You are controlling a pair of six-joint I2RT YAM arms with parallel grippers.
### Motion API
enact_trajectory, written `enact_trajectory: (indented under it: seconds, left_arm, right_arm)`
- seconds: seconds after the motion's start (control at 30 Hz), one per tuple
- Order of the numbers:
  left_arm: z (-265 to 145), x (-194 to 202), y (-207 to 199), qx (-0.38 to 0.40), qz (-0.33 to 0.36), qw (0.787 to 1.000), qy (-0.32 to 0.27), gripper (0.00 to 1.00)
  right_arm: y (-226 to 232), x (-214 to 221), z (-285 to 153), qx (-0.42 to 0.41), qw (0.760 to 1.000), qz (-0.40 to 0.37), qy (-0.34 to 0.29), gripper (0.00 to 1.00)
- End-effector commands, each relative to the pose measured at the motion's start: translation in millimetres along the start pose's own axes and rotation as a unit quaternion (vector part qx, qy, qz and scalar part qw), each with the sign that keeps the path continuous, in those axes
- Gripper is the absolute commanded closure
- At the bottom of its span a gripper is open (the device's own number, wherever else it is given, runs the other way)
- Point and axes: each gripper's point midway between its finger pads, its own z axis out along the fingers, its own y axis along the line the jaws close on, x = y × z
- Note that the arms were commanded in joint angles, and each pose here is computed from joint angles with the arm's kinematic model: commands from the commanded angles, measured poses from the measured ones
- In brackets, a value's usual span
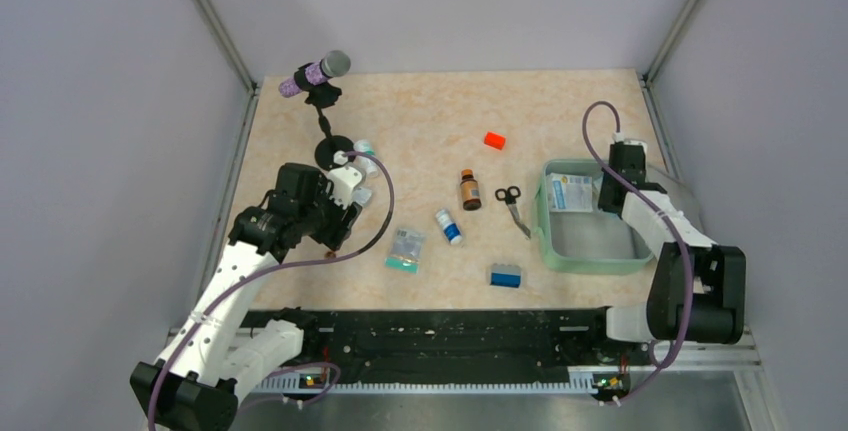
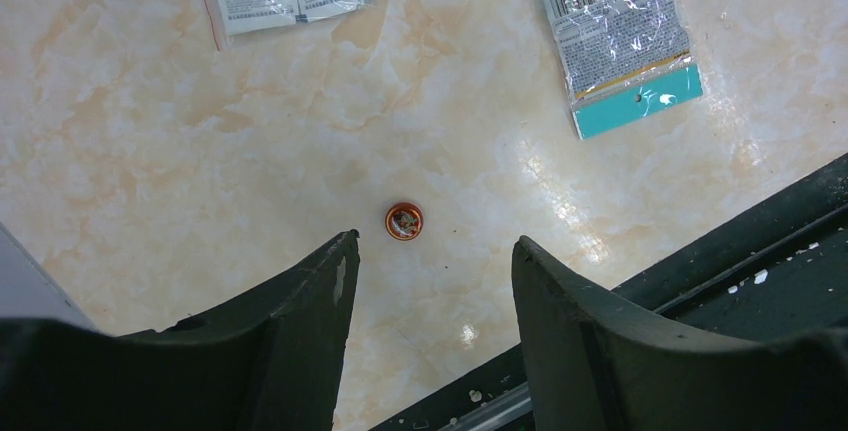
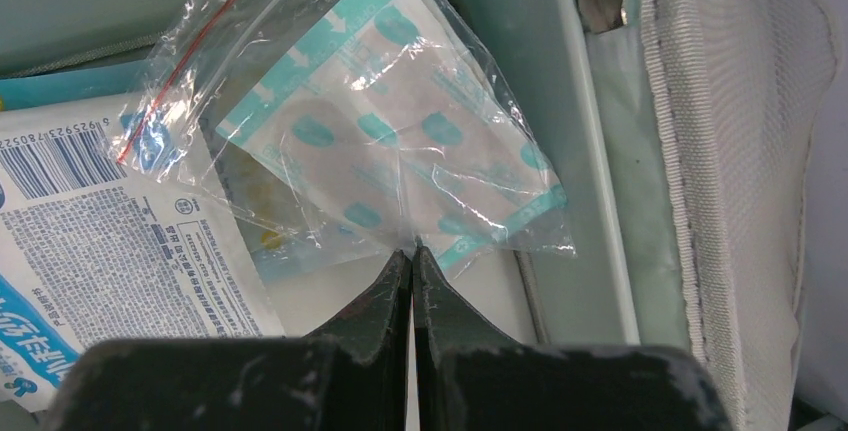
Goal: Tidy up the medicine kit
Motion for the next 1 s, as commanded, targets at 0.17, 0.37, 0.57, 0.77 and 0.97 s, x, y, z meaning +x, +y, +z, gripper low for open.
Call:
enact_trajectory:
  seconds: [0.17,0.37,0.57,0.77,0.97]
  left_arm:
    - [-4,-7,3,-0.006,0.009,1.000,-0.022,0.37]
    - [-3,-1,3,-0.010,0.016,1.000,-0.018,0.37]
    - [-1,3,2,-0.006,0.019,1.000,-0.012,0.37]
    - [2,0,-2,0.008,0.022,1.000,-0.011,0.37]
    - [-4,-36,-35,0.109,0.008,0.993,-0.051,0.36]
  right_arm:
    - [19,-24,6,-0.039,0.997,0.071,-0.002,1.00]
    - [27,-27,1,-0.055,0.994,0.094,0.017,1.00]
    - [25,-33,-3,-0.055,0.994,0.091,0.013,0.75]
    - [27,-53,-30,-0.091,0.992,0.083,0.000,0.62]
    - [59,-82,-100,-0.250,0.964,0.031,-0.081,0.48]
